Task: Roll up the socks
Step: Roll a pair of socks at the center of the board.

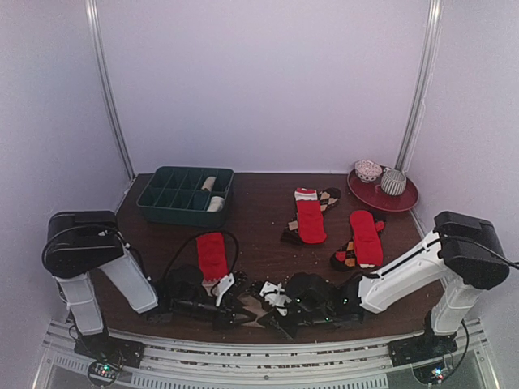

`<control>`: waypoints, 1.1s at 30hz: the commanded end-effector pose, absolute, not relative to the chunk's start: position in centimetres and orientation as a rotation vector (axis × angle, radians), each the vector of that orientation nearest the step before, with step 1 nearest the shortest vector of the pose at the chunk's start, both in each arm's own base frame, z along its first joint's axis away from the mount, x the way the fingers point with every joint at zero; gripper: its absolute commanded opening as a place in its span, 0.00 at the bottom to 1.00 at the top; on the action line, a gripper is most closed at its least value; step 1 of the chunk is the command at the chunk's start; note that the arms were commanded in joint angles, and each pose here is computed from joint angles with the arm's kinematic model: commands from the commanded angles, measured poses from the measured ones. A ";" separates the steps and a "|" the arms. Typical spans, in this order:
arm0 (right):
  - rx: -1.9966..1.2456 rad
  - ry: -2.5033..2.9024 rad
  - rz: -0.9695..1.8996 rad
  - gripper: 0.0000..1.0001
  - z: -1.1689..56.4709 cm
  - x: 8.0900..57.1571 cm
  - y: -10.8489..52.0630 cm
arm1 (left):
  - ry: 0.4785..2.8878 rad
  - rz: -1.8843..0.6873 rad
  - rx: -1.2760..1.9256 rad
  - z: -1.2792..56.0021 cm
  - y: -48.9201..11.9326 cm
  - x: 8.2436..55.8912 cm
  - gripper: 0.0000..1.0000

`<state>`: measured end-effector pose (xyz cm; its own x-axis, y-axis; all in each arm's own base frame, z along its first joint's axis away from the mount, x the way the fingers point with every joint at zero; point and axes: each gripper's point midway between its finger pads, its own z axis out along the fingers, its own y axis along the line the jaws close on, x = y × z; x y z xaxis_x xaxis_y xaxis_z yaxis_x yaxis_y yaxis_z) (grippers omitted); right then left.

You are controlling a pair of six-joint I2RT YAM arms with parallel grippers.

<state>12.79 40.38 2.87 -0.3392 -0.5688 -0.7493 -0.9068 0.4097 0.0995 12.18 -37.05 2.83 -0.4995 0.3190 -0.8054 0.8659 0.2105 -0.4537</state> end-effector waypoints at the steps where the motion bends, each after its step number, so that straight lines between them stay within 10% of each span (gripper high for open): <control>1: -1.344 2.376 0.654 0.16 -4.1 11.0 35.7 | 2.095 -1.072 1.185 -0.8 -34.7 12.1 0.31; 12: -1.299 2.801 0.743 0.15 -6.7 9.8 31.7 | 1.728 -0.957 1.199 7.5 -34.5 13.8 0.98; 33: -1.292 3.005 0.699 0.15 -8.6 10.7 28.9 | 1.485 -0.963 1.404 5.4 -36.9 12.7 0.71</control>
